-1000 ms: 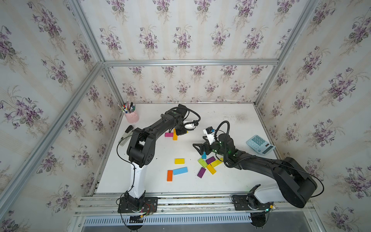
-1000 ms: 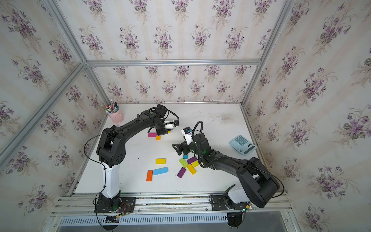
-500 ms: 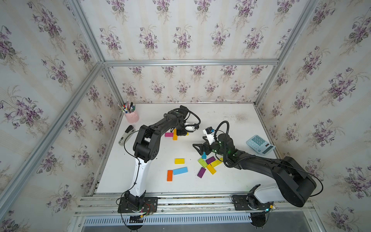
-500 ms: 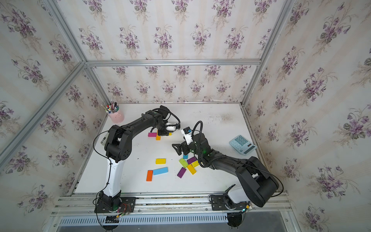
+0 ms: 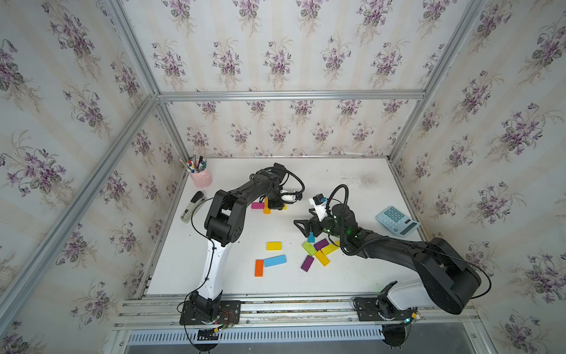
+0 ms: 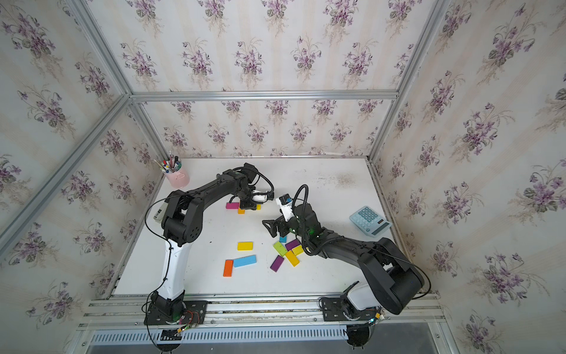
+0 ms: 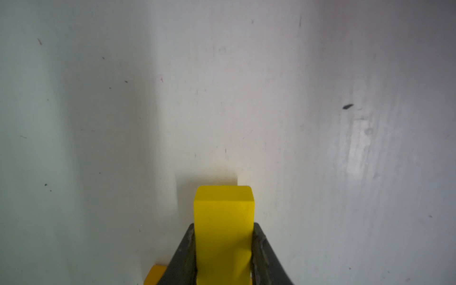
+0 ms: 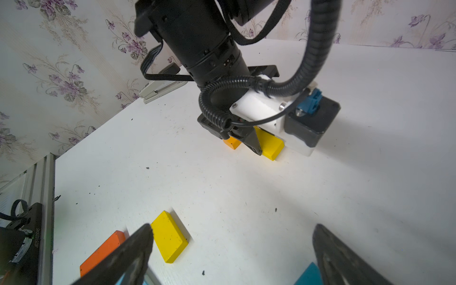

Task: Assemble the letter t with building blocks
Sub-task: Assemble the building block at the center of the board.

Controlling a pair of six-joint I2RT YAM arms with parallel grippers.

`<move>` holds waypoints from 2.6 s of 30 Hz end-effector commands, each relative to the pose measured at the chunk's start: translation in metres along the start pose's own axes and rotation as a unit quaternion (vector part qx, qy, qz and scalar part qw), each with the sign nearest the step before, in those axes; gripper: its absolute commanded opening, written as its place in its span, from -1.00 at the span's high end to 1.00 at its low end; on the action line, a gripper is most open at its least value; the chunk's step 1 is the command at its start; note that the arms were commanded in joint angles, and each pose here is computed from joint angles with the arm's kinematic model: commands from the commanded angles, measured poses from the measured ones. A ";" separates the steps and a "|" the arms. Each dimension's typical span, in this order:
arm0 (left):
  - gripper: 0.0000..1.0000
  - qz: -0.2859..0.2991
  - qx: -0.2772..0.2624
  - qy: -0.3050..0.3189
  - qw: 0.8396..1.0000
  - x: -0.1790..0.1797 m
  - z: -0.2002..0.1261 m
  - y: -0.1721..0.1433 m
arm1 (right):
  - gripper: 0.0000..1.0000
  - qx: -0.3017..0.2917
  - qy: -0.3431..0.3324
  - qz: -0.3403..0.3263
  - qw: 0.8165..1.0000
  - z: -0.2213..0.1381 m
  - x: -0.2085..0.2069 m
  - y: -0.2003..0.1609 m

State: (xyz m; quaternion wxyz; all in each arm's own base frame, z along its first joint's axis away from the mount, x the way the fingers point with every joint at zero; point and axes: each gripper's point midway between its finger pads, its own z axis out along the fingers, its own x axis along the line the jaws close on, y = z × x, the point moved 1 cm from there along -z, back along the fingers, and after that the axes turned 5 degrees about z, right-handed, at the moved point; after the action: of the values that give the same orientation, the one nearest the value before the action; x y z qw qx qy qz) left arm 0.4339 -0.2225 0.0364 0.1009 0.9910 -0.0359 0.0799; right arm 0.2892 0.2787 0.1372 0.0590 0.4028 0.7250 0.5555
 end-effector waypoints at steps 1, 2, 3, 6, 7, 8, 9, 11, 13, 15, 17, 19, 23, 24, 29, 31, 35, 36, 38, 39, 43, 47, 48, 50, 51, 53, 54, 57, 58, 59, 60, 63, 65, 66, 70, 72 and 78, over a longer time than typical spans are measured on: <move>0.59 0.007 -0.003 -0.008 1.000 -0.003 0.001 -0.001 | -1.00 -0.012 0.007 -0.011 1.000 0.002 0.003 0.007; 0.59 0.007 -0.002 -0.010 1.000 -0.003 0.002 -0.002 | -1.00 -0.012 0.007 -0.011 1.000 0.002 0.003 0.007; 0.59 0.006 -0.002 -0.011 1.000 -0.003 0.002 -0.002 | -1.00 -0.011 0.007 -0.011 1.000 0.003 0.003 0.007; 0.59 0.006 -0.001 -0.012 1.000 -0.003 0.003 -0.004 | -1.00 -0.008 0.007 -0.010 1.000 0.003 0.002 0.005; 0.59 0.006 -0.001 -0.012 1.000 -0.003 0.004 -0.005 | -1.00 -0.009 0.008 -0.010 1.000 0.004 0.002 0.006; 0.59 0.005 -0.001 -0.012 1.000 -0.003 0.004 -0.005 | -1.00 -0.008 0.007 -0.010 1.000 0.004 0.002 0.005; 0.59 0.005 0.000 -0.011 1.000 -0.002 0.004 -0.005 | -1.00 -0.007 0.007 -0.010 1.000 0.004 0.002 0.005; 0.59 0.005 0.000 -0.011 1.000 -0.002 0.005 -0.007 | -1.00 -0.006 0.007 -0.010 1.000 0.005 0.002 0.004; 0.59 0.004 0.001 -0.012 1.000 -0.002 0.005 -0.008 | -1.00 -0.006 0.008 -0.010 1.000 0.005 0.002 0.005; 0.59 0.003 0.001 -0.012 1.000 -0.002 0.005 -0.009 | -1.00 -0.004 0.008 -0.009 1.000 0.006 0.002 0.003; 0.59 0.002 0.001 -0.012 1.000 -0.002 0.006 -0.009 | -1.00 -0.004 0.009 -0.010 1.000 0.006 0.002 0.004; 0.59 0.001 0.002 -0.012 1.000 -0.002 0.006 -0.010 | -1.00 -0.003 0.008 -0.009 1.000 0.006 0.002 0.003; 0.59 0.002 0.001 -0.013 1.000 -0.001 0.007 -0.011 | -1.00 -0.002 0.008 -0.010 1.000 0.006 0.002 0.003; 0.59 0.001 0.001 -0.013 1.000 -0.001 0.008 -0.011 | -1.00 -0.002 0.008 -0.009 1.000 0.006 0.002 0.003; 0.59 0.001 0.002 -0.015 1.000 -0.002 0.010 -0.012 | -1.00 -0.001 0.008 -0.009 1.000 0.007 0.001 0.002; 0.59 0.000 0.003 -0.017 1.000 -0.002 0.012 -0.014 | -1.00 0.000 0.008 -0.009 1.000 0.008 0.001 0.002; 0.59 0.000 0.005 -0.017 1.000 -0.002 0.015 -0.015 | -1.00 0.001 0.008 -0.008 1.000 0.008 0.001 0.001; 0.59 0.000 0.005 -0.017 1.000 -0.002 0.015 -0.015 | -1.00 0.002 0.009 -0.009 1.000 0.008 0.001 0.001; 0.58 0.001 0.006 -0.016 1.000 -0.001 0.015 -0.016 | -1.00 0.002 0.008 -0.008 1.000 0.009 0.001 0.001; 0.58 0.002 0.007 -0.018 1.000 -0.002 0.016 -0.017 | -1.00 0.003 0.009 -0.008 1.000 0.009 0.001 0.000; 0.58 0.004 0.010 -0.015 1.000 -0.001 0.017 -0.018 | -1.00 0.004 0.010 -0.008 1.000 0.010 0.001 0.000; 0.52 0.009 0.011 -0.016 1.000 -0.001 0.017 -0.019 | -1.00 0.006 0.010 -0.007 1.000 0.011 0.000 -0.001; 0.51 0.011 0.012 -0.018 1.000 -0.003 0.018 -0.019 | -1.00 0.007 0.010 -0.007 1.000 0.011 0.000 -0.001; 0.49 0.013 0.015 -0.018 1.000 -0.003 0.019 -0.021 | -1.00 0.008 0.011 -0.007 1.000 0.012 0.000 -0.002; 0.48 0.014 0.016 -0.017 1.000 -0.003 0.020 -0.022 | -1.00 0.008 0.011 -0.007 1.000 0.012 0.000 -0.002; 0.46 0.016 0.017 -0.018 1.000 -0.004 0.020 -0.022 | -1.00 0.009 0.011 -0.007 1.000 0.012 0.000 -0.002; 0.46 0.016 0.017 -0.018 1.000 -0.004 0.020 -0.022 | -1.00 0.009 0.011 -0.007 1.000 0.013 0.000 -0.002; 0.44 0.017 0.020 -0.017 1.000 -0.004 0.021 -0.023 | -1.00 0.009 0.012 -0.006 1.000 0.013 0.001 -0.002; 0.43 0.018 0.020 -0.016 1.000 -0.004 0.021 -0.023 | -1.00 0.010 0.012 -0.006 1.000 0.013 0.000 -0.002; 0.42 0.018 0.021 -0.015 0.999 -0.004 0.021 -0.024 | -1.00 0.010 0.012 -0.006 1.000 0.013 0.000 -0.002; 0.42 0.020 0.021 -0.016 0.999 -0.004 0.020 -0.024 | -1.00 0.009 0.012 -0.007 1.000 0.013 0.001 -0.002; 0.39 0.020 0.022 -0.014 0.999 -0.004 0.020 -0.024 | -1.00 0.009 0.014 -0.007 1.000 0.012 0.001 -0.002; 0.38 0.020 0.023 -0.014 0.999 -0.004 0.020 -0.024 | -1.00 0.009 0.014 -0.007 1.000 0.013 0.001 -0.002; 0.37 0.020 0.023 -0.014 0.999 -0.004 0.019 -0.024 | -1.00 0.010 0.013 -0.006 1.000 0.012 0.001 -0.002; 0.34 0.020 0.024 -0.016 0.999 -0.005 0.020 -0.025 | -1.00 0.008 0.014 -0.008 1.000 0.012 0.002 -0.001; 0.33 0.020 0.026 -0.016 0.999 -0.006 0.021 -0.026 | -1.00 0.008 0.015 -0.008 1.000 0.012 0.002 -0.001; 0.29 0.021 0.030 -0.018 0.999 -0.007 0.022 -0.028 | -1.00 0.009 0.015 -0.008 1.000 0.012 0.002 -0.001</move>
State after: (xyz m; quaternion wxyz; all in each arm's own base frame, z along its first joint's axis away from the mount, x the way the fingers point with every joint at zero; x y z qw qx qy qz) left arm 0.4384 -0.2110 0.0231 0.1009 0.9903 -0.0520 0.0802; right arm 0.2928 0.2862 0.1266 0.0453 0.4017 0.7341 0.5456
